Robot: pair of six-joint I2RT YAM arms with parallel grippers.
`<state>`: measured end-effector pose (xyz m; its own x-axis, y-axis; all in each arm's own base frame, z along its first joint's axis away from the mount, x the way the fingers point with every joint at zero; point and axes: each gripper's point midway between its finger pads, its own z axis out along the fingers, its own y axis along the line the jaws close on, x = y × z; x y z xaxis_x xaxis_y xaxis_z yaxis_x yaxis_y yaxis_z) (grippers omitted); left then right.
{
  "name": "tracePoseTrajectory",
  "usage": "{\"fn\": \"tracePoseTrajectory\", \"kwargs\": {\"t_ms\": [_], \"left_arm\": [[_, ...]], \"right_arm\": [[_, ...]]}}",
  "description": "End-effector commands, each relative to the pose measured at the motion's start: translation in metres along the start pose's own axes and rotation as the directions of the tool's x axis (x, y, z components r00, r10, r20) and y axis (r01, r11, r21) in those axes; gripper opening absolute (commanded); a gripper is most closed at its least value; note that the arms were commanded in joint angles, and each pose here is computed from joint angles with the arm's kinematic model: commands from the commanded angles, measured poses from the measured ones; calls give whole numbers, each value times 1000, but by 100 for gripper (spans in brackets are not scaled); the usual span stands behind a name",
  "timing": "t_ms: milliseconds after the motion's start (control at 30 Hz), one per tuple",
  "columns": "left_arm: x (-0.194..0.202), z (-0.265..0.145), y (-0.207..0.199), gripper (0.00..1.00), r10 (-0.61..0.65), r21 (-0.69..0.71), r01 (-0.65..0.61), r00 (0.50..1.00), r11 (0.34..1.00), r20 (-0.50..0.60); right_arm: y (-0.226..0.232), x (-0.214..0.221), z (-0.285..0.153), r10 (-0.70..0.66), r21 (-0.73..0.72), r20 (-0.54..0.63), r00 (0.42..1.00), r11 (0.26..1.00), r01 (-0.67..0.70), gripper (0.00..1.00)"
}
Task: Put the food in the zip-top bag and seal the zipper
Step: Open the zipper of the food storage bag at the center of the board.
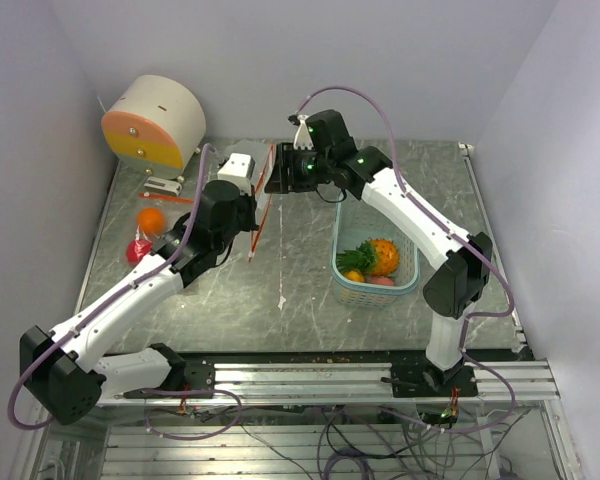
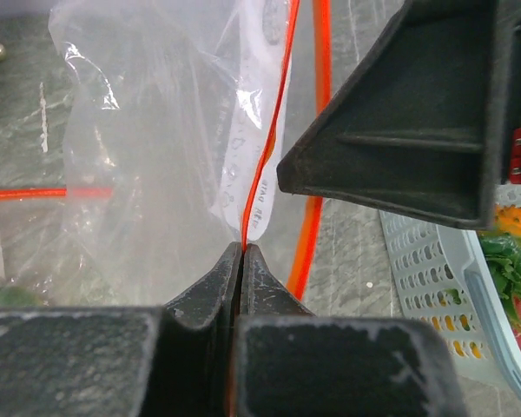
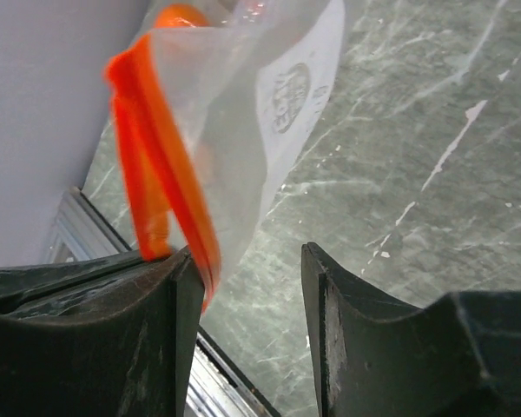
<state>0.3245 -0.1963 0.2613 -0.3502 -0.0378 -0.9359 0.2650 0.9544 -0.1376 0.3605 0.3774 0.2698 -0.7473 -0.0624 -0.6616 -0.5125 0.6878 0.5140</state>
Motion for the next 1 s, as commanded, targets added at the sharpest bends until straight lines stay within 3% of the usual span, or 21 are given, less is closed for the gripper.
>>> {"fn": "tracePoseTrajectory", "kwargs": {"t_ms": [0, 300, 433, 600, 733, 967], "left_arm": [[-31, -15, -6, 7, -44, 30, 42, 996, 999, 75], [-40, -21, -15, 7, -162, 90, 152, 980, 984, 113], [-42, -26, -5, 7, -187, 50, 181, 973, 982, 138], [-38, -43, 50, 7, -60, -233, 86, 991, 969, 117], [-46, -71, 102, 7, 60, -506, -9, 995, 862, 83], [-48, -75, 116, 7, 70, -592, -5, 994, 806, 86]], "right_arm": [[-15, 2, 8, -12, 85, 16, 1000, 996, 10, 47], [-5, 1, 34, -59, 113, 62, 996, 992, 52, 40], [-23, 10, 33, -81, 190, 54, 995, 979, 69, 18], [-75, 14, 5, -138, 430, 45, 989, 897, 106, 11], [-113, 16, -22, -136, 544, 40, 990, 834, 92, 8], [-120, 20, -23, -109, 538, 29, 994, 839, 76, 5]]}}
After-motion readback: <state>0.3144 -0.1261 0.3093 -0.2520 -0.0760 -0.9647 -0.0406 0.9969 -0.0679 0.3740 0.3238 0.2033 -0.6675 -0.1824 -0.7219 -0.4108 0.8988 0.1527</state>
